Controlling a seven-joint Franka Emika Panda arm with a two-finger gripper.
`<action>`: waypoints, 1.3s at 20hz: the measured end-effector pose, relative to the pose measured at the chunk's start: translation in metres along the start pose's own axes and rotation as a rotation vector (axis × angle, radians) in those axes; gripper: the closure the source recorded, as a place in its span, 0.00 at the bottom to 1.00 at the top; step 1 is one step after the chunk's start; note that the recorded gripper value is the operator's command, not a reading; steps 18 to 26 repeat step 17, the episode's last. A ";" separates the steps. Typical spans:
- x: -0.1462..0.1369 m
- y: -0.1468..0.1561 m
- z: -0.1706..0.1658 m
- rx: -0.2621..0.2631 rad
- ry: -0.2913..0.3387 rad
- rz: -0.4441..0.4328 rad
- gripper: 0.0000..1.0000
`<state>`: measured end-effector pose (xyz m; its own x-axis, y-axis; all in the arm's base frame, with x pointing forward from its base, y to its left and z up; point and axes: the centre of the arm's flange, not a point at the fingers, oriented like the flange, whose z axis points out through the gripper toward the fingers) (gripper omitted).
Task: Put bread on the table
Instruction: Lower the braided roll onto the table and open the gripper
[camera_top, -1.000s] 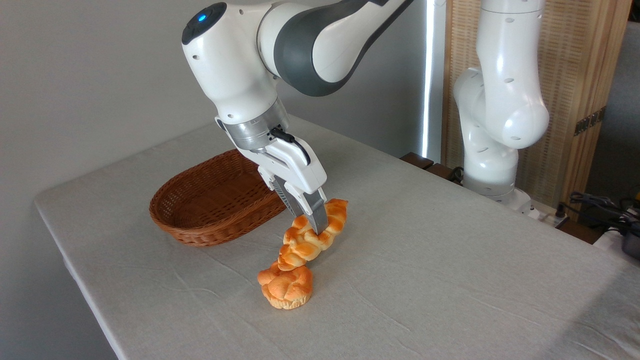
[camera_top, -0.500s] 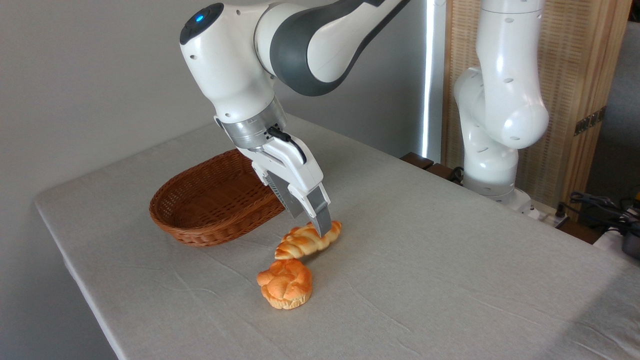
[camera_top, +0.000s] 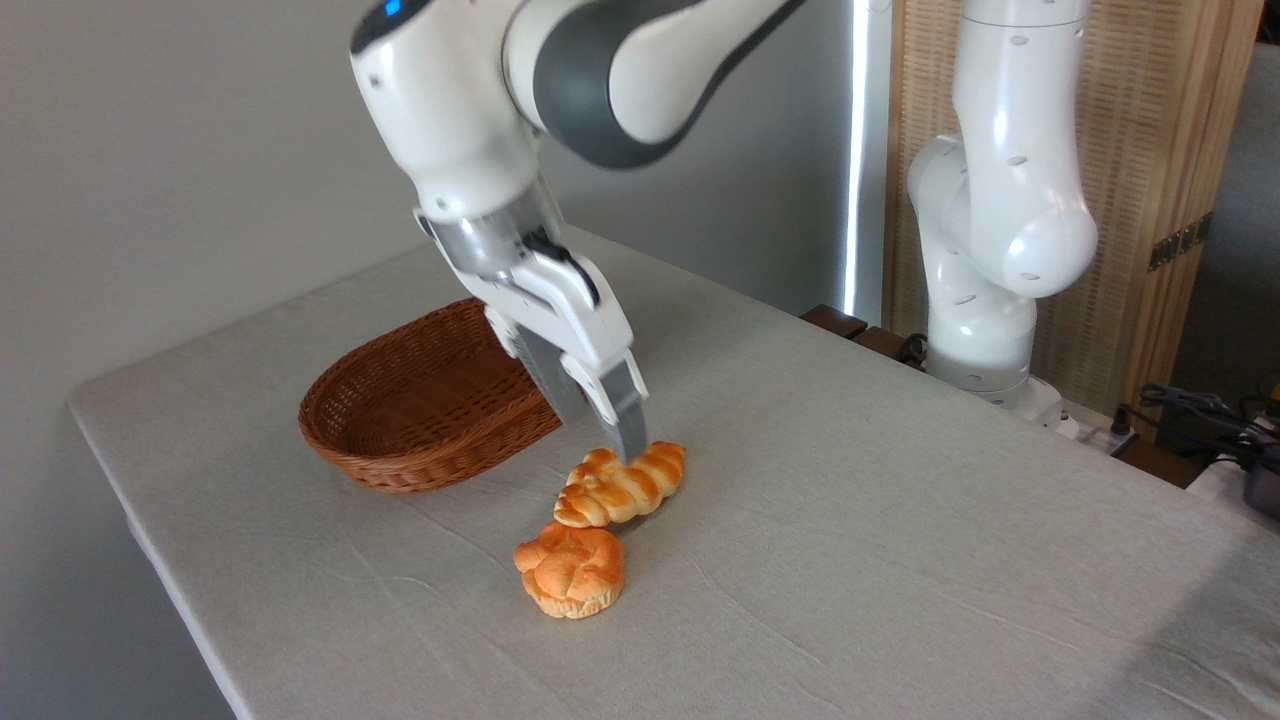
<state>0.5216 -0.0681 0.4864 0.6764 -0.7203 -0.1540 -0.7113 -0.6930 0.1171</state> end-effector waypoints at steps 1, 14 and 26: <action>0.001 0.000 -0.016 0.019 0.026 0.002 0.00; 0.009 -0.001 -0.090 0.100 0.249 -0.007 0.00; 0.009 -0.002 -0.089 0.099 0.248 -0.009 0.00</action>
